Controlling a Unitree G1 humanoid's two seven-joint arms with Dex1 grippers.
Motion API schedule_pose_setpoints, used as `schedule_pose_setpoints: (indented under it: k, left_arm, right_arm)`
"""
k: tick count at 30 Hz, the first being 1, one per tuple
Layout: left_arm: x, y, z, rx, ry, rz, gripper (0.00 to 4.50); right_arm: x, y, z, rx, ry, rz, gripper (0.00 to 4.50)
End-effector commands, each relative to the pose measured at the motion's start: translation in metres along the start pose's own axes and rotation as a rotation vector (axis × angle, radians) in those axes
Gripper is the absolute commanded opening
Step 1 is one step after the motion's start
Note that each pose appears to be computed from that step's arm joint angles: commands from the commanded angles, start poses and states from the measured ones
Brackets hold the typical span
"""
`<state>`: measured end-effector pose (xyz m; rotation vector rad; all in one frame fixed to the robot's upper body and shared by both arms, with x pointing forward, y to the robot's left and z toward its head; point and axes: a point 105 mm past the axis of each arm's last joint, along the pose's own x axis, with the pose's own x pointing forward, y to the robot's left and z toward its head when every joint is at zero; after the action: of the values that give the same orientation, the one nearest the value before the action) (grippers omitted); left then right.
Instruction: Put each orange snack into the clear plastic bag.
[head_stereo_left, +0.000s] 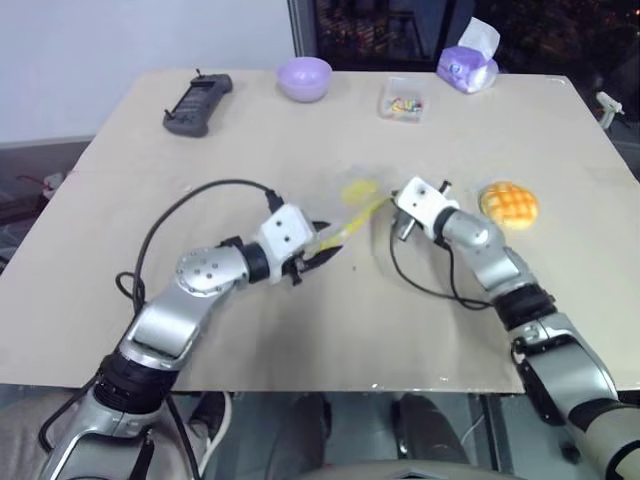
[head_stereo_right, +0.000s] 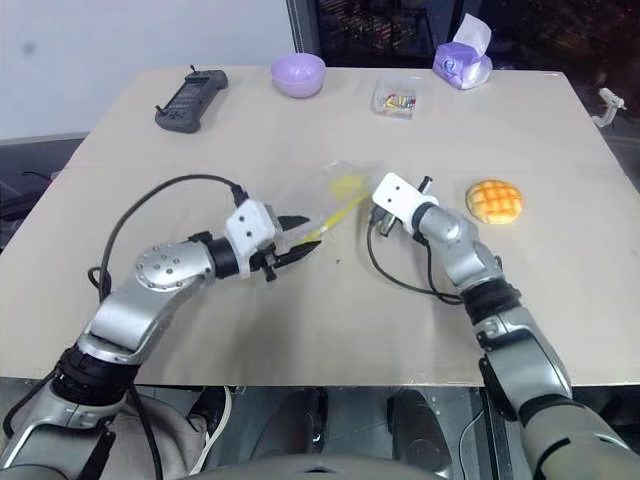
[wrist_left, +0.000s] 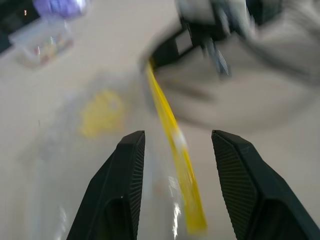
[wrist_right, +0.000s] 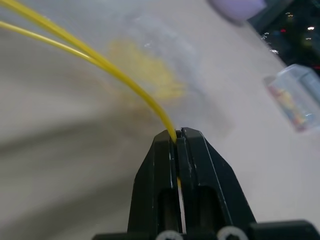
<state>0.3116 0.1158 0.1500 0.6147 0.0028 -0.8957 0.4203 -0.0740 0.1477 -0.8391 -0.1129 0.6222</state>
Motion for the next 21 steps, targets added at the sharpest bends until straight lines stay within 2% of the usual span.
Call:
schedule_pose_setpoints:
  k: [1,8,14,21]
  left_arm:
    - [-0.002,0.006,-0.002,0.14,0.02,0.057,2.23]
    - [0.003,0.022,-0.006,0.255,0.03,0.213,2.23]
    - [0.013,0.011,0.012,0.161,-0.084,0.199,2.23]
    - [0.012,0.012,0.006,0.186,-0.053,0.205,2.23]
  right_arm:
    - [-0.001,-0.018,0.015,-0.048,-0.01,-0.089,0.0]
    - [-0.008,-0.012,0.023,-0.076,-0.001,-0.096,0.0]
    - [-0.01,-0.006,0.02,-0.116,0.054,-0.125,0.0]
    - [-0.009,-0.004,0.027,-0.117,0.056,-0.131,0.0]
